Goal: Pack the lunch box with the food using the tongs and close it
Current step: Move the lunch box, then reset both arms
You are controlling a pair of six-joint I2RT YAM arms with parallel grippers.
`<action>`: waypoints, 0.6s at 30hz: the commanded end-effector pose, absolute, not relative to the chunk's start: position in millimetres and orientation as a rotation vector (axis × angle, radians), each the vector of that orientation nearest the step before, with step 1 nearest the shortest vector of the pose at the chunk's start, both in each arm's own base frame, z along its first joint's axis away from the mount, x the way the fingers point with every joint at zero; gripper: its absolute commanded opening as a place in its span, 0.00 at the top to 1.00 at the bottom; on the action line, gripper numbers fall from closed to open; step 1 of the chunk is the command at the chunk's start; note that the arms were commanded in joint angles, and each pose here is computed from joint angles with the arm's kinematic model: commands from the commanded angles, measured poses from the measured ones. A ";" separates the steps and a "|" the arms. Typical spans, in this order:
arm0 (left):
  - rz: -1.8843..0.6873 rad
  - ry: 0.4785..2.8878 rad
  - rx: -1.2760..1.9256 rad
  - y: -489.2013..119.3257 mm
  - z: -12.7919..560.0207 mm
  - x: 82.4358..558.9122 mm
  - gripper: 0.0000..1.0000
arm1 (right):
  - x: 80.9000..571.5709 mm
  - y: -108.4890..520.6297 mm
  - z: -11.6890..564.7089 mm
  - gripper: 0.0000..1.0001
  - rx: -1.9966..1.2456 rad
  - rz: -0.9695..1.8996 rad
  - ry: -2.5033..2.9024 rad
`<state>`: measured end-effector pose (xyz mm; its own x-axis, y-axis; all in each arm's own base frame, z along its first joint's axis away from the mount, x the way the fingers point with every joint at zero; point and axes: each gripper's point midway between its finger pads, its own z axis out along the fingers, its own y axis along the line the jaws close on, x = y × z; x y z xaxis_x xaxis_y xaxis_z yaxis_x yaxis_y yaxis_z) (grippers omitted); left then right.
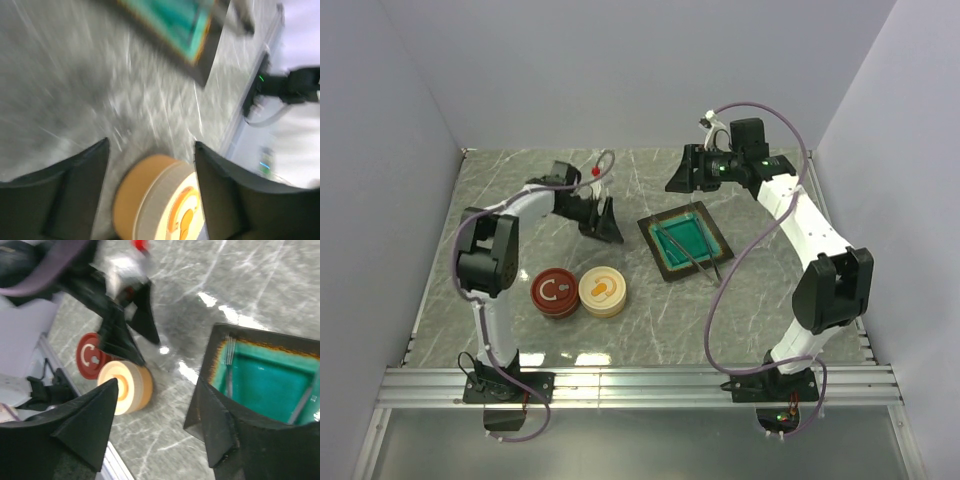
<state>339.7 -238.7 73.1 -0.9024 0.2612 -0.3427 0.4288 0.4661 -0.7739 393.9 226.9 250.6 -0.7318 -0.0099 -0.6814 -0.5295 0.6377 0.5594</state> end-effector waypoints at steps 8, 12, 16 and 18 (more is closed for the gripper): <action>-0.852 2.055 0.673 -212.5 234.9 411.1 0.05 | 386.9 162.1 320.1 0.18 -0.428 0.748 2.034; -0.733 1.911 0.658 -194.0 288.6 388.4 0.01 | 371.2 136.1 306.0 0.17 -0.390 0.660 2.091; -0.648 1.883 0.598 -176.1 306.6 364.3 0.01 | 347.7 115.1 288.5 0.16 -0.415 0.535 2.108; -0.589 1.915 0.558 -163.1 307.8 351.6 0.01 | 333.0 105.1 271.6 0.13 -0.412 0.475 2.128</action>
<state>358.5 -184.4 301.3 -0.3901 0.1239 -0.9124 0.6924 0.6927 -0.2019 351.1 122.9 290.9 -0.5524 -0.0492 -0.8321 -0.4793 0.8355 0.2688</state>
